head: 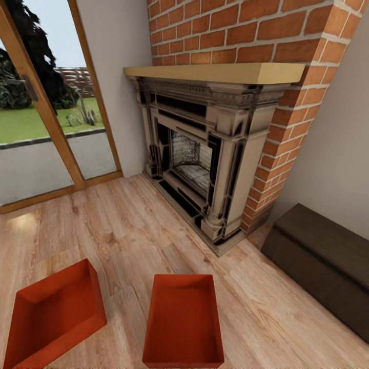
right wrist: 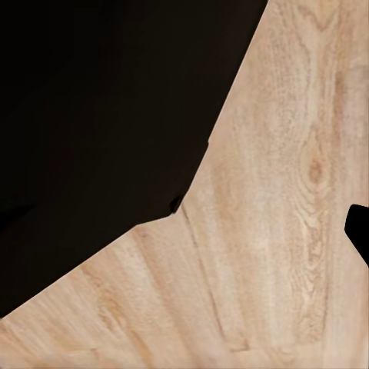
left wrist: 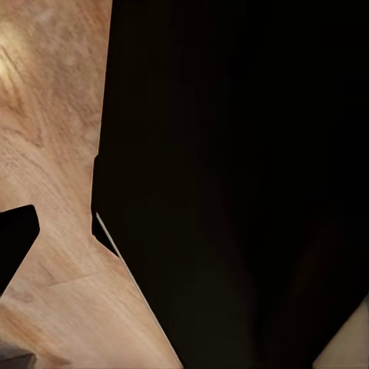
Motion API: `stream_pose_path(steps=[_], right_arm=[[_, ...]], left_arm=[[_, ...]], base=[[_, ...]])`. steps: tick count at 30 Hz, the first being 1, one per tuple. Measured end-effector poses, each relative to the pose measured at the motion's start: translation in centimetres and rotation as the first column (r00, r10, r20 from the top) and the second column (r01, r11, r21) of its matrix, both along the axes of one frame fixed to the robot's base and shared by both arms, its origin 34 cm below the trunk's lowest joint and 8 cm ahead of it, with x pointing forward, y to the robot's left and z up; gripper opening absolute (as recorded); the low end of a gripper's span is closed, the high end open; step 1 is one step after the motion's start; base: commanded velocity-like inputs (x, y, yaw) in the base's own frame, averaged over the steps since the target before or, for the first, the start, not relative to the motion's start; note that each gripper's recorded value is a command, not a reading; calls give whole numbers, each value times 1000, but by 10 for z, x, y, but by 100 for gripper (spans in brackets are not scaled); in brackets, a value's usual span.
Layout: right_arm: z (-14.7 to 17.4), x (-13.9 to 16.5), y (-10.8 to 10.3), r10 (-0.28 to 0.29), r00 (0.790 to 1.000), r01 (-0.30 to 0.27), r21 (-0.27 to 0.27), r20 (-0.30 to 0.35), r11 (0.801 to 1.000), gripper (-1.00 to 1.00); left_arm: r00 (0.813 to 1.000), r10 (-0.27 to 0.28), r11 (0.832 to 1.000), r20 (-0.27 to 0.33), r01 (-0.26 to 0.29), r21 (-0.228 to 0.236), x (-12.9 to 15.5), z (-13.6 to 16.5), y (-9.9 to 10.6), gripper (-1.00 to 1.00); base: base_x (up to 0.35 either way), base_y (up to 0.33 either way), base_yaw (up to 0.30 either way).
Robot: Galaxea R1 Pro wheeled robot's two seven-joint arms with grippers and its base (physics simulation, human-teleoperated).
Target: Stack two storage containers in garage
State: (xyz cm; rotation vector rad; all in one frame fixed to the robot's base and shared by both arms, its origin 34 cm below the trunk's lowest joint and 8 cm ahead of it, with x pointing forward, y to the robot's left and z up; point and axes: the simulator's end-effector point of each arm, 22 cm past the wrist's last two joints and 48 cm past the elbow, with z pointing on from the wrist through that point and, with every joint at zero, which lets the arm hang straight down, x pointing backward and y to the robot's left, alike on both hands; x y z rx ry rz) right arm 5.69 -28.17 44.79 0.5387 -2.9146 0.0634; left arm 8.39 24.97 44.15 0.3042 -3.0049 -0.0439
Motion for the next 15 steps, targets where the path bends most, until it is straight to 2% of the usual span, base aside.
stream_pose_path(steps=[15], right_arm=[[2, -9, 0, 0, 1000, 0, 1, -23, 1000, 100]], left_arm=[[1000, 0, 1000, -23, 0, 0, -9, 1, 0, 100]], base=[[0, 0, 0]])
